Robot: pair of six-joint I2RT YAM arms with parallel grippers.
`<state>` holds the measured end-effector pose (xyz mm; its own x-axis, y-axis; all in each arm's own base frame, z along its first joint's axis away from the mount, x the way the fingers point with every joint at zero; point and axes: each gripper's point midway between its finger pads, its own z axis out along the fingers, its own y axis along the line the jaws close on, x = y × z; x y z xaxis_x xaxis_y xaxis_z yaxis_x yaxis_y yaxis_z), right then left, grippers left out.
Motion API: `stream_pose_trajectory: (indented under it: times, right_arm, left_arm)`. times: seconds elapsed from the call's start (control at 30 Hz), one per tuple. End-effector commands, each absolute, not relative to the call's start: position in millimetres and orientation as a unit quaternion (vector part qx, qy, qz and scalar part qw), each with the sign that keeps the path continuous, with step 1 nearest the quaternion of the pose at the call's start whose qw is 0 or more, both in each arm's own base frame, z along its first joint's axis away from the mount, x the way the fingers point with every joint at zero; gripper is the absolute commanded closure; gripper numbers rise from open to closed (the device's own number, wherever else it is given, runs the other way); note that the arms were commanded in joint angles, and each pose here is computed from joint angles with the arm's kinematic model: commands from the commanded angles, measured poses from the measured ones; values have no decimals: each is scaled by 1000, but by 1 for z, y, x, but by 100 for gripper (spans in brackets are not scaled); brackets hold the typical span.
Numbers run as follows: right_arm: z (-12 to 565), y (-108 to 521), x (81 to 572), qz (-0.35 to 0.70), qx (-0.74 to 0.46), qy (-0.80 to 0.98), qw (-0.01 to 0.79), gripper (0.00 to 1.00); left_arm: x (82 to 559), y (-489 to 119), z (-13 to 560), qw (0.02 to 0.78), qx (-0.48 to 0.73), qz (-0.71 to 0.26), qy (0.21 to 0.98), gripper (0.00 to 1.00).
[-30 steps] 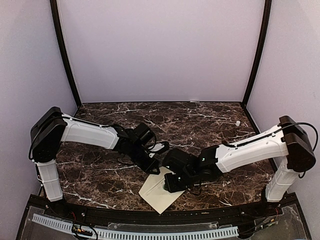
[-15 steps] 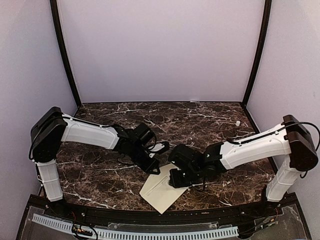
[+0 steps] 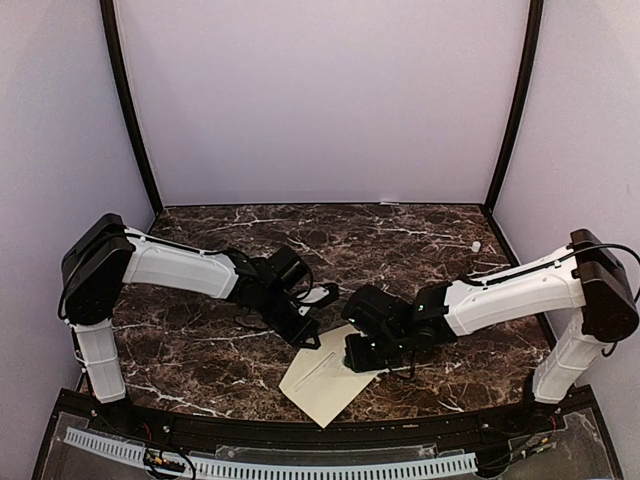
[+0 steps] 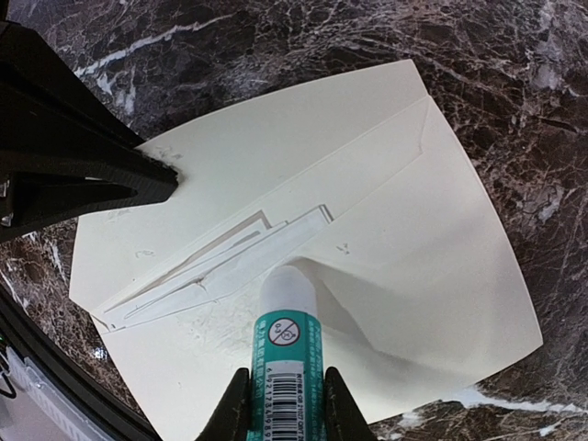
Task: Place the letter into the envelope and seal it
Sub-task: Paint the envelope at the center of the board.
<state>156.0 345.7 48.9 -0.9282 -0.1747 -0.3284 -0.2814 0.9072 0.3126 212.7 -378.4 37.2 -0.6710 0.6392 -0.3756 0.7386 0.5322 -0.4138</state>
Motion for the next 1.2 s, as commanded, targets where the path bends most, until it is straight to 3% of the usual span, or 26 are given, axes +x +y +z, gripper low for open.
stream_pose_trajectory:
  times: [0.0, 0.43, 1.17]
  right_arm:
    - [32, 328, 145, 142, -139, 973, 119, 100]
    - [33, 356, 110, 185, -207, 958, 75, 100]
    - [45, 405, 93, 238, -250, 936, 68, 100]
  left_arm:
    - [207, -377, 33, 72, 402, -271, 872, 100]
    - [206, -376, 29, 67, 398, -269, 875, 100]
    - [204, -377, 30, 62, 397, -274, 874, 100]
